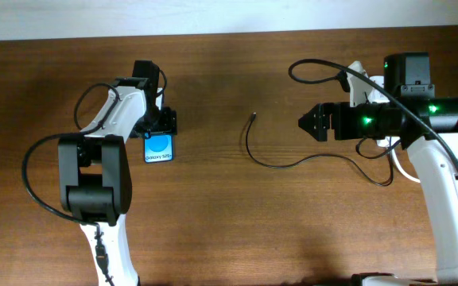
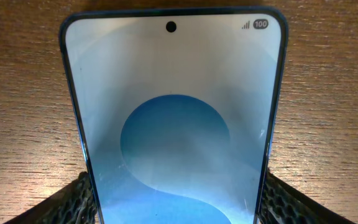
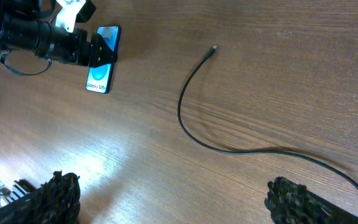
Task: Plug charger to phone and switch on socket
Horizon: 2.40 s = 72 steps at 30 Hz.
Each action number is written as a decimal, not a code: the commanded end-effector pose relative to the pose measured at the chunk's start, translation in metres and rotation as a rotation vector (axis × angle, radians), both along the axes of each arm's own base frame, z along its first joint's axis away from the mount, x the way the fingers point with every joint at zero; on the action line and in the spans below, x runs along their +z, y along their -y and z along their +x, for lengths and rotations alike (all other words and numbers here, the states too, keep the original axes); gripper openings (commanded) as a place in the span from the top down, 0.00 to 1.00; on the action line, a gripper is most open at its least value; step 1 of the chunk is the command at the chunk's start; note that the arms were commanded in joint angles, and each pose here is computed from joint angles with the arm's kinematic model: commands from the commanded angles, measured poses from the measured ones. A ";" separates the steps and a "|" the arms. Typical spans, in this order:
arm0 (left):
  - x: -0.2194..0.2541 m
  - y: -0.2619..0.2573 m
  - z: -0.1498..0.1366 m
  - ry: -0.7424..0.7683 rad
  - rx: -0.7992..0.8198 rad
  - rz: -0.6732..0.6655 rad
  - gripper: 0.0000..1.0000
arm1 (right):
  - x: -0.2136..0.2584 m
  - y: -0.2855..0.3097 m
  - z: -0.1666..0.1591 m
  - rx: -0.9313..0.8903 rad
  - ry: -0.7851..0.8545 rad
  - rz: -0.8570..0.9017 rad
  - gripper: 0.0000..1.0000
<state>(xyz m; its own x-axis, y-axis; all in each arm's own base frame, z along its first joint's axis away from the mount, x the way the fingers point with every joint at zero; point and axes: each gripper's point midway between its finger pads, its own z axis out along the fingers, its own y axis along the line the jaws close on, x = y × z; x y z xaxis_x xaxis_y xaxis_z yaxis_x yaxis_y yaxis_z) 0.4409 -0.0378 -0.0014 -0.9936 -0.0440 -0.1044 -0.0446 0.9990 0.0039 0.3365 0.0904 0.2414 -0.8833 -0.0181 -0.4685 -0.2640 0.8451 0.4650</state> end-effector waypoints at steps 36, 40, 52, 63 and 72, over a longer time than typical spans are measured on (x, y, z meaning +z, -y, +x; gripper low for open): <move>0.169 0.162 -0.029 -0.849 0.879 -1.007 1.00 | 0.023 -0.012 0.029 -0.200 -0.002 0.144 0.02; 0.138 0.154 -0.028 -0.707 0.865 -0.836 1.00 | 0.014 -0.066 0.034 -0.091 0.018 0.127 0.02; 0.120 0.175 -0.028 -0.657 0.939 -0.707 1.00 | -0.073 -0.156 0.046 -0.325 -0.118 -0.039 0.30; 0.130 0.191 -0.037 -0.720 0.891 -0.756 1.00 | -0.105 -0.175 0.067 -0.293 -0.123 -0.014 0.59; 0.130 0.192 -0.038 -0.719 0.889 -0.753 1.00 | -0.105 -0.178 0.064 -0.281 -0.137 -0.006 0.81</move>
